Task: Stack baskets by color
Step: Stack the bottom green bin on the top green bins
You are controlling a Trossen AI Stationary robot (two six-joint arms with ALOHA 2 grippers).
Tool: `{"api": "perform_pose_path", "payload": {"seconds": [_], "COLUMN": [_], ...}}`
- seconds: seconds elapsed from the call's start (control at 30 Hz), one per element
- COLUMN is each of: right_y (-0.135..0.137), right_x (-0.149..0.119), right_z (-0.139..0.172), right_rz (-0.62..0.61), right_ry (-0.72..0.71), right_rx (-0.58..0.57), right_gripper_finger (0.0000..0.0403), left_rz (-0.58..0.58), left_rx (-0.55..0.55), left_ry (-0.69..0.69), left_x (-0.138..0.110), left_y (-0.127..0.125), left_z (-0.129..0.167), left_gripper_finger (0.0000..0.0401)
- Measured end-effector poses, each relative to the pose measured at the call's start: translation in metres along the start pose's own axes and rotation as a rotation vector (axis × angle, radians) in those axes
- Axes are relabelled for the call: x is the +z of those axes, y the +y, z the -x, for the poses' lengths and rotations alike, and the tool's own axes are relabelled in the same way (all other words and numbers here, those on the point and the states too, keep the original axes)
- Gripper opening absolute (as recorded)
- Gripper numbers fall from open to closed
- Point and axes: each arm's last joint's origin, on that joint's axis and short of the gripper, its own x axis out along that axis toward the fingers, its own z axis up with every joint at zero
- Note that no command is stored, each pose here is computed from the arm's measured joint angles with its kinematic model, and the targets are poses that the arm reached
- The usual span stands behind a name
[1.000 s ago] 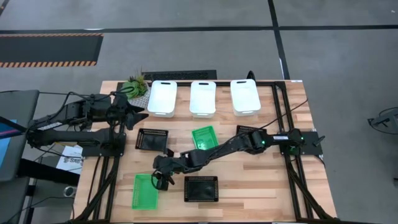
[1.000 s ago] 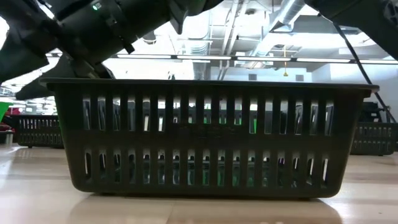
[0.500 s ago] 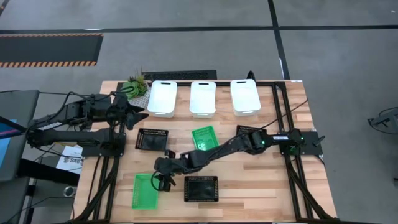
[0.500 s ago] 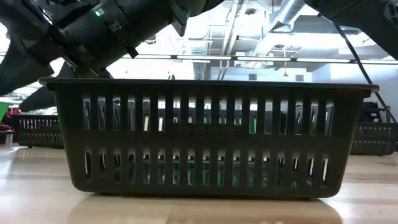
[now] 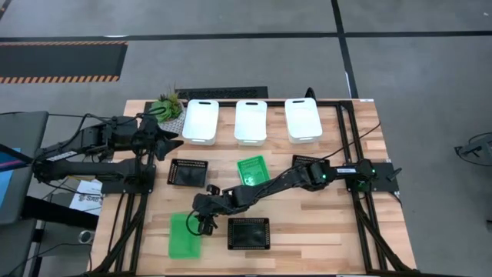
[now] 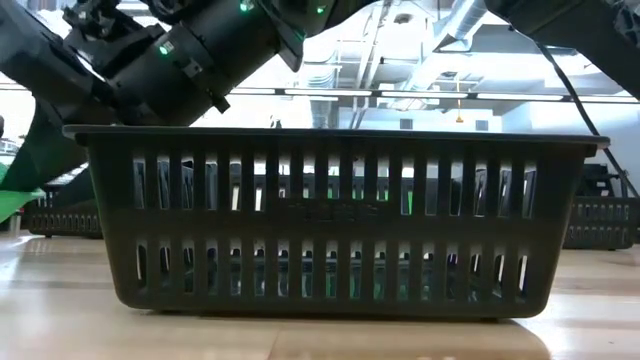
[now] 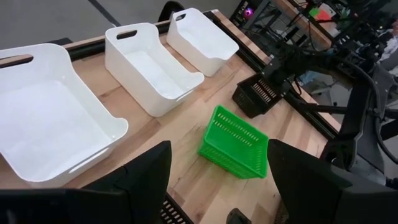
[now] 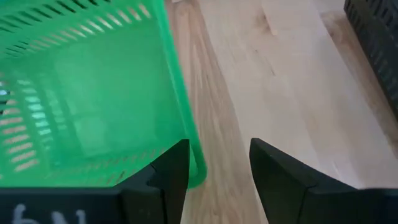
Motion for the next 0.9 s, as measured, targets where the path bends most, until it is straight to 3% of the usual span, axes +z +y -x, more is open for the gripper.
{"api": "perform_pose_path", "payload": {"seconds": [0.33,0.43,0.63,0.9], "right_y": [-0.004,-0.005,-0.005,-0.004], "right_x": [0.005,0.005,0.005,0.013], "right_z": [0.000,0.000,0.000,0.007], "right_rz": [-0.007,-0.028,-0.067,-0.136], "right_ry": [-0.028,-0.027,-0.030,-0.037], "right_rx": [0.002,-0.001,-0.003,0.012], "right_gripper_finger": [0.0170,0.0139,0.0018,0.0007], "left_rz": [0.000,0.000,0.000,0.003], "left_rx": [0.000,0.000,-0.001,-0.001], "left_ry": [0.000,0.000,0.000,0.000], "left_x": [0.000,0.000,0.000,0.000], "left_y": [0.000,0.000,0.000,0.000], "left_z": [0.000,0.000,0.000,0.000], "left_gripper_finger": [0.0254,0.0254,0.0254,0.0254]}}
